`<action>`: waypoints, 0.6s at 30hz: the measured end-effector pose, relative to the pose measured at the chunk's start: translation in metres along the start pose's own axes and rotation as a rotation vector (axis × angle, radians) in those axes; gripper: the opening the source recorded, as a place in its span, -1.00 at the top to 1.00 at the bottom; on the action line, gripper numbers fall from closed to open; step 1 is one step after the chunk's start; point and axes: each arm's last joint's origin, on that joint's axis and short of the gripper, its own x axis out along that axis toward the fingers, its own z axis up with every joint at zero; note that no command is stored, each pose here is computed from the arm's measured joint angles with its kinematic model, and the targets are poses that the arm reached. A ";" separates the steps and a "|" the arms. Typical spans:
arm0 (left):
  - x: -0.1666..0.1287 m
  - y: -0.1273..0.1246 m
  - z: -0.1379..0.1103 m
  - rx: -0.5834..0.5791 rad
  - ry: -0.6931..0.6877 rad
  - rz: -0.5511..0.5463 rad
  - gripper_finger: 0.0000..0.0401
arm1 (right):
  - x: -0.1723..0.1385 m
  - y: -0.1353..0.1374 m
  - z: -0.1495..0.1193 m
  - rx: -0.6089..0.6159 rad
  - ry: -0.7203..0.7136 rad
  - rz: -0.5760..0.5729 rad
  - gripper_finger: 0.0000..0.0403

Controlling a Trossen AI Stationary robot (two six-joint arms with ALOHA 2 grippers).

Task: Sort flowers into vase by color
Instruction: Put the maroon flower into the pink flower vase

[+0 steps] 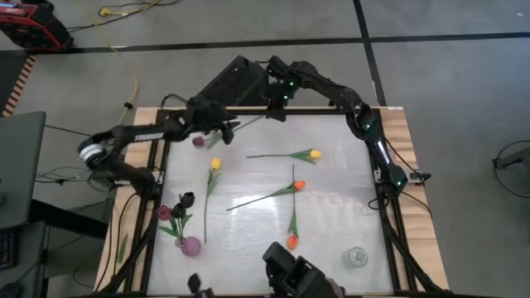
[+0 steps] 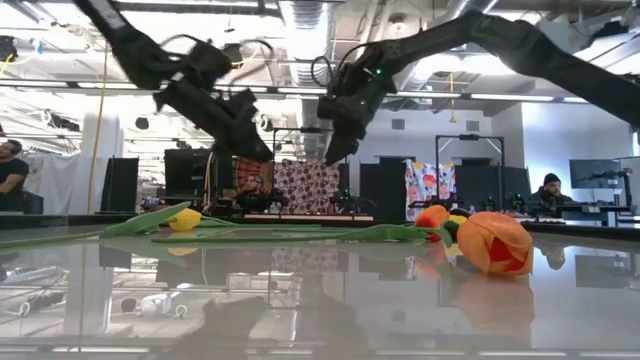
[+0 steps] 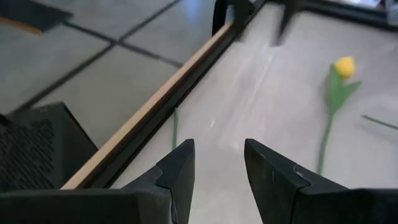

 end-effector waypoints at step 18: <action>0.071 0.020 -0.025 0.029 0.406 0.066 0.35 | 0.031 0.012 -0.012 -0.035 -0.017 0.235 0.44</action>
